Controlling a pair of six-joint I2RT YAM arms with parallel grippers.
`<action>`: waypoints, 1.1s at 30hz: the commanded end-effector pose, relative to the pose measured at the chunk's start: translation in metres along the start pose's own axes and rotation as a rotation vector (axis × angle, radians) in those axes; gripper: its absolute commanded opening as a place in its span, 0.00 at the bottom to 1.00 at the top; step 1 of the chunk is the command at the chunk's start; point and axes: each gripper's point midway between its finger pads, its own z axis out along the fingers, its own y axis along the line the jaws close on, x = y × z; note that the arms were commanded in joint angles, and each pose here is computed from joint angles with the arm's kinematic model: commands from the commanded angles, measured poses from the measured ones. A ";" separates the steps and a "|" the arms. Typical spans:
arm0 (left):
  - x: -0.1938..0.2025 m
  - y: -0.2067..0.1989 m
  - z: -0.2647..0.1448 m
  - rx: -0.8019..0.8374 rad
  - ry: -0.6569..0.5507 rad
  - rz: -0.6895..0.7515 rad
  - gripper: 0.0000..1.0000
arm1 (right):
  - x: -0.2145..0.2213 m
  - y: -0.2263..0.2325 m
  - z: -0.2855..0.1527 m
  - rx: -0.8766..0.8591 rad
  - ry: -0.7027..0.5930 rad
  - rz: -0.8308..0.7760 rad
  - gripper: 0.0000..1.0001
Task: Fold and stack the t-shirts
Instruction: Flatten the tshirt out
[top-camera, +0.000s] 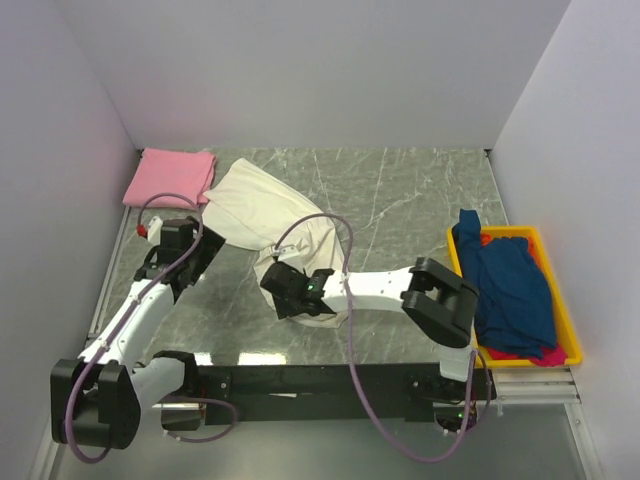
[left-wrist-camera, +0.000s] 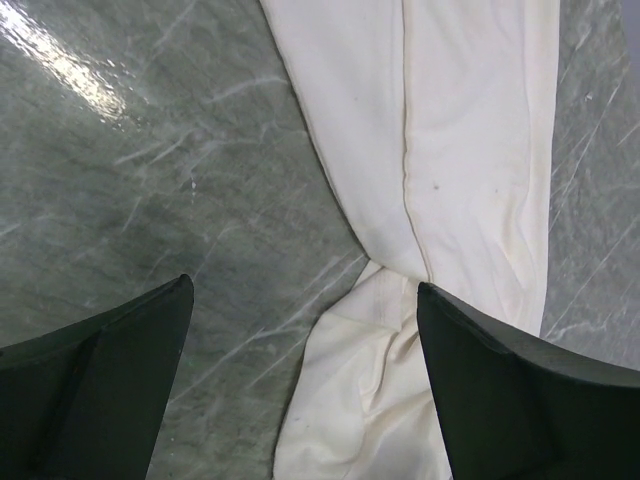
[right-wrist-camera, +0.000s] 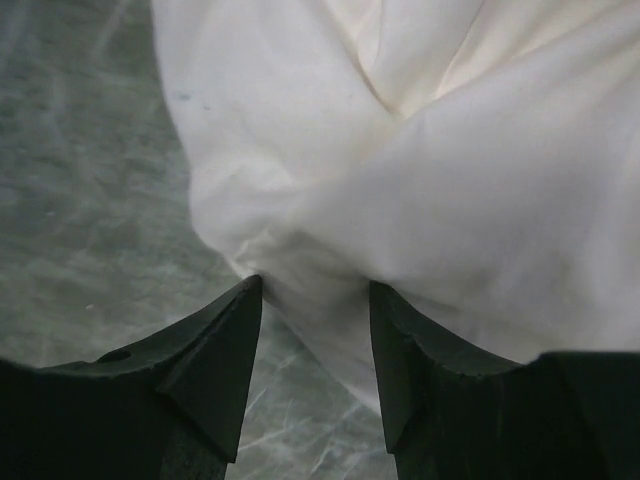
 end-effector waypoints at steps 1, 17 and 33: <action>-0.017 -0.015 -0.006 0.041 -0.033 0.003 0.99 | -0.015 0.017 0.005 -0.034 -0.037 -0.004 0.55; 0.008 0.001 0.009 0.035 0.043 -0.024 0.87 | -0.041 -0.122 -0.088 0.212 -0.203 0.305 0.00; -0.002 -0.033 0.031 0.015 0.005 -0.049 0.79 | -0.156 -0.314 -0.106 0.444 -0.367 0.641 0.00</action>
